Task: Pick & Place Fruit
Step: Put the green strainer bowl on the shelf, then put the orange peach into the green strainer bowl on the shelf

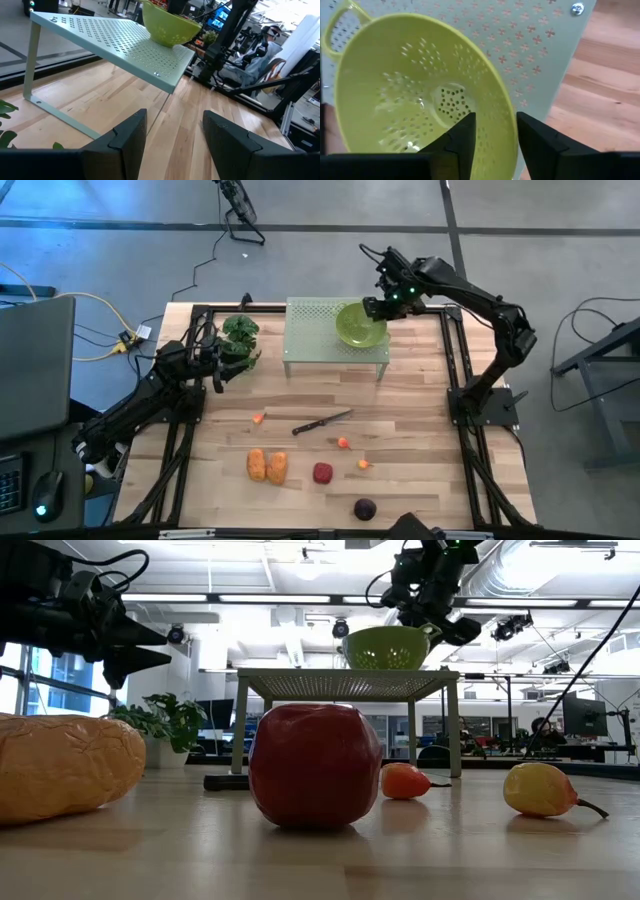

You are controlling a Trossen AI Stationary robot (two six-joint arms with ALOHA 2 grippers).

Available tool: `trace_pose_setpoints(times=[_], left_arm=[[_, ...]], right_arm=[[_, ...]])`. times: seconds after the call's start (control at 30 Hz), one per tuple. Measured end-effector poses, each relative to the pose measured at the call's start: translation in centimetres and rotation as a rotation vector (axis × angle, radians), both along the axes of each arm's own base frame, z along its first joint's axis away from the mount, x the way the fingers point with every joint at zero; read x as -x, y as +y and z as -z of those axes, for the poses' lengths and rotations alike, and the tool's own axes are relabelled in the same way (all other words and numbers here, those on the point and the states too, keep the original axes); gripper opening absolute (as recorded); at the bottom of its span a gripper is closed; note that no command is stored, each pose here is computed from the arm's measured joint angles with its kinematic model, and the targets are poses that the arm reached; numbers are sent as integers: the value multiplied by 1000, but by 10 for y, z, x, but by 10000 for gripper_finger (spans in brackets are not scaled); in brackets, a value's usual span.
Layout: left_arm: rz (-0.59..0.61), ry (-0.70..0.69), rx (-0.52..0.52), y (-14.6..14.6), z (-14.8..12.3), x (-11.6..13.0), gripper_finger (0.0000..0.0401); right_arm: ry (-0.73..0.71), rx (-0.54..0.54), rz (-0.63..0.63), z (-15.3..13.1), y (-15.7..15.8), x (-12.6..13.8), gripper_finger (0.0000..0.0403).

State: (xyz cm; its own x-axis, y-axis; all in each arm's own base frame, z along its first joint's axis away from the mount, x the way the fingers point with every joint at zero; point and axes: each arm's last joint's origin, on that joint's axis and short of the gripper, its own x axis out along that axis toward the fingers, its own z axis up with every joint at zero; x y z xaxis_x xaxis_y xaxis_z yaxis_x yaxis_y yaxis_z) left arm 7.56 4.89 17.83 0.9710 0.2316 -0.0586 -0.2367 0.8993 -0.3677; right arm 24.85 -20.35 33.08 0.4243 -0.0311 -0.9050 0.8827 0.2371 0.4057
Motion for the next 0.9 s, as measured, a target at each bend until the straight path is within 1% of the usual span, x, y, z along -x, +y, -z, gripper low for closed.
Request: trace_pose_setpoints(times=[0.1,0.47,0.6,0.73,0.9], left_arm=[[3,0,0,0,0,0,191],[6,0,0,0,0,0,191],[6,-1,0,0,0,0,191],[8,-2,-1,0,0,0,191],[8,-2,-1,0,0,0,191]], right_arm=[[-13,-6,7,0,-3,2,144],[-27,40,-60,-4,-2,4,144],[-56,83,-80,-17,4,11,144],[-115,146,-78,-33,11,19,144],[-179,224,-94,-57,27,37,144]])
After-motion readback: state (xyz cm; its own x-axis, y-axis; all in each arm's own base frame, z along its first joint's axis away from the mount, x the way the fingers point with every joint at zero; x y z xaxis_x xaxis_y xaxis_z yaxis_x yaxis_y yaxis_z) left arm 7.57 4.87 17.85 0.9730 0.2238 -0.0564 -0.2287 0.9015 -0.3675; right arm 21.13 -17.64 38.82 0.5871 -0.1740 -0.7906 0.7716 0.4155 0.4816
